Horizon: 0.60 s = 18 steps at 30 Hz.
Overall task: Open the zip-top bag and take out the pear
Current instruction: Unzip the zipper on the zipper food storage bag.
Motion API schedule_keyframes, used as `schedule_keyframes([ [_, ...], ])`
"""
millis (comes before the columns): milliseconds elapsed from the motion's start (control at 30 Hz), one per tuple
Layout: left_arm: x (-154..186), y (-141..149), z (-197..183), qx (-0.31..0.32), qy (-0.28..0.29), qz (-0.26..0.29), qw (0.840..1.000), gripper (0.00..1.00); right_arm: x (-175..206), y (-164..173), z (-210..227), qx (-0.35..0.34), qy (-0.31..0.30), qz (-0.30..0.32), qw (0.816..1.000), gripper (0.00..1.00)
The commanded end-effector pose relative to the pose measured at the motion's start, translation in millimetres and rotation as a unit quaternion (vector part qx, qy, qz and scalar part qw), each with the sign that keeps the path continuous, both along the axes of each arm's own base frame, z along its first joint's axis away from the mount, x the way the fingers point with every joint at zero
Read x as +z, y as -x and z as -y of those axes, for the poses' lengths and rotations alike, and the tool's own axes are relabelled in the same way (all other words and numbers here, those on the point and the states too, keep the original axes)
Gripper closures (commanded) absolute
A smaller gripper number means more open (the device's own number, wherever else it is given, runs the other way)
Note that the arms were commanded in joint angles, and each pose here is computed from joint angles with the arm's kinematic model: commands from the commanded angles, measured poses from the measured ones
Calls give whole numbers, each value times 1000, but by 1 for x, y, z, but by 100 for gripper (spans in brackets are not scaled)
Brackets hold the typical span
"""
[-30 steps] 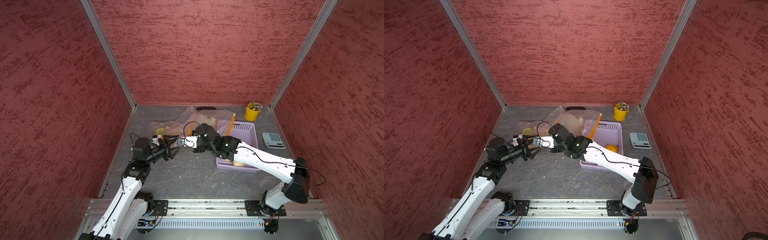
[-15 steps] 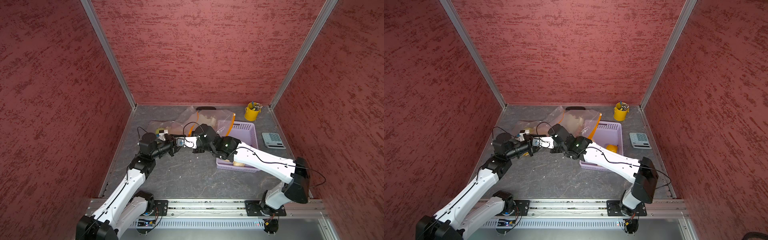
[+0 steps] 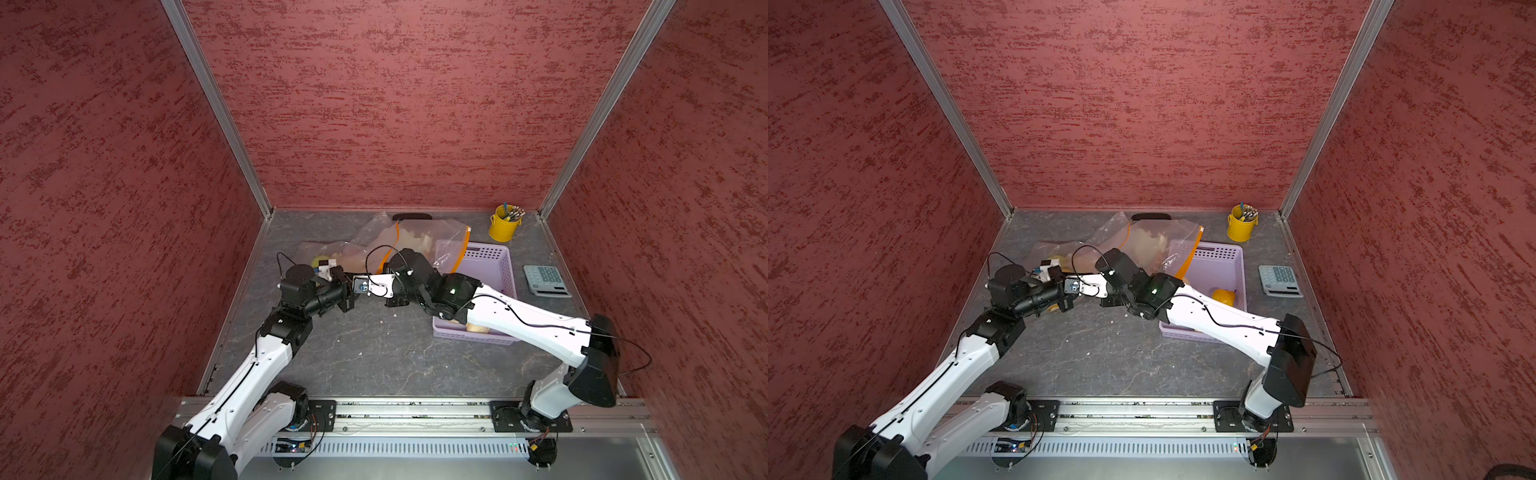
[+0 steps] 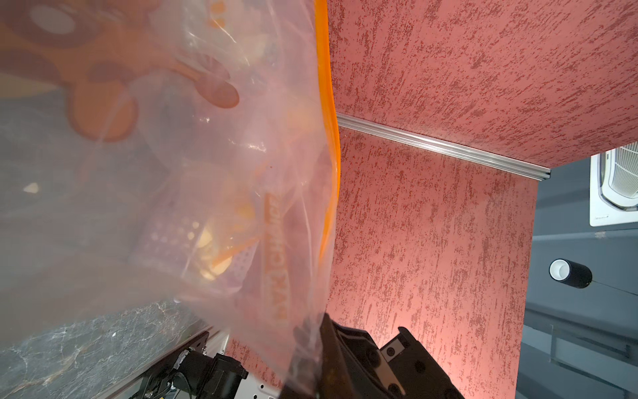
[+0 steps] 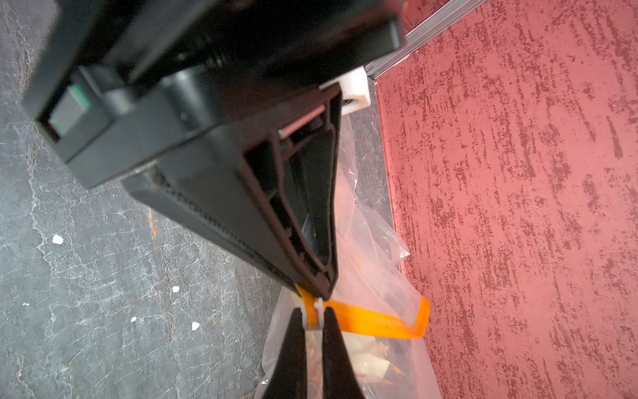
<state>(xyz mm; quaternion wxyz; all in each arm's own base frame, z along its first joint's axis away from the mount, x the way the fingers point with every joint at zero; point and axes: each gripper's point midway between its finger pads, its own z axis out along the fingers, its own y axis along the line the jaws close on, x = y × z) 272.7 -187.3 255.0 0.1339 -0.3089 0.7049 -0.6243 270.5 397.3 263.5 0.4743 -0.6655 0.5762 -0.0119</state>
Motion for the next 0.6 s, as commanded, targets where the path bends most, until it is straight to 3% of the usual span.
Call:
schedule_keyframes([
  [0, 18, 4, 2, -8, 0, 42, 999, 100, 10, 3, -1, 2, -9, 15, 1000, 100],
  [567, 40, 22, 6, -27, 9, 77, 997, 100, -4, -16, -9, -1, 34, 17, 999, 100],
])
